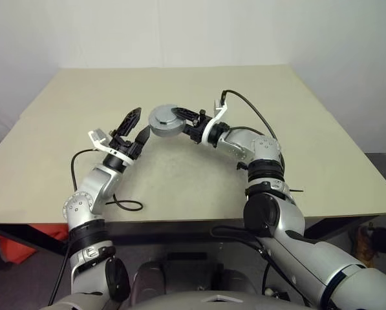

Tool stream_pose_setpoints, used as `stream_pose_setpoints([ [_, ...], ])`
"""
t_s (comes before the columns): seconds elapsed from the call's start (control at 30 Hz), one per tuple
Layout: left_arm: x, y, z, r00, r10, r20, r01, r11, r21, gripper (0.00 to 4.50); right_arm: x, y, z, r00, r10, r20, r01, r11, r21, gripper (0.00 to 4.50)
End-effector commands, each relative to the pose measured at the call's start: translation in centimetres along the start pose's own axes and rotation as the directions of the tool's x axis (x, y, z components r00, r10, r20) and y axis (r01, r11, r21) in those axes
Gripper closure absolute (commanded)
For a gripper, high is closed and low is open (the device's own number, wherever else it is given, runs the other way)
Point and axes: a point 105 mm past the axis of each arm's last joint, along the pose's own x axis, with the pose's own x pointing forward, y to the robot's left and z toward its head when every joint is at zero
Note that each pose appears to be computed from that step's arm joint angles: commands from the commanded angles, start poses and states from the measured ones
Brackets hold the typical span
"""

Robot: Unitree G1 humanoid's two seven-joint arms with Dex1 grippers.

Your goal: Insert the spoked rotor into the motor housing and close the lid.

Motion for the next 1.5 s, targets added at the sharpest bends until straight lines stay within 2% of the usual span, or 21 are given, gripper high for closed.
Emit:
stream_pose_setpoints([
  [0.03,1.4,-0.7,-1.0,0.998,-0.024,-0.061,0.025,1.000,0.017,0.05,0.3,3.4,-0.1,0.993,0.117,-0.012,-0.117,0.992,-0.046,2.27],
  [0.77,2.3,1.3,-1.0,0.997,0.015,-0.080,-0.010,0.998,0.062,0.05,0.1,3.9,0.0,0.993,0.120,-0.008,-0.120,0.989,-0.081,2.27],
  [0.87,2.2,1.6,-0.9,0.996,0.028,-0.081,-0.022,0.997,0.072,0.64,0.1,3.7,0.0,0.993,0.115,-0.007,-0.115,0.990,-0.084,2.27],
  [1.0,2.1,1.6,-0.9,0.997,0.014,-0.078,-0.009,0.998,0.068,1.92,0.1,3.6,0.0,0.994,0.112,-0.005,-0.112,0.990,-0.088,2.27],
  [1.43,1.9,1.7,-0.7,0.997,0.018,-0.075,-0.014,0.998,0.054,1.94,0.0,3.4,-0.1,0.994,0.106,0.000,-0.105,0.984,-0.146,2.27],
  [1.5,2.0,1.8,-0.6,0.997,0.019,-0.068,-0.015,0.998,0.053,1.94,0.0,3.5,-0.1,0.993,0.115,0.003,-0.113,0.982,-0.152,1.64],
])
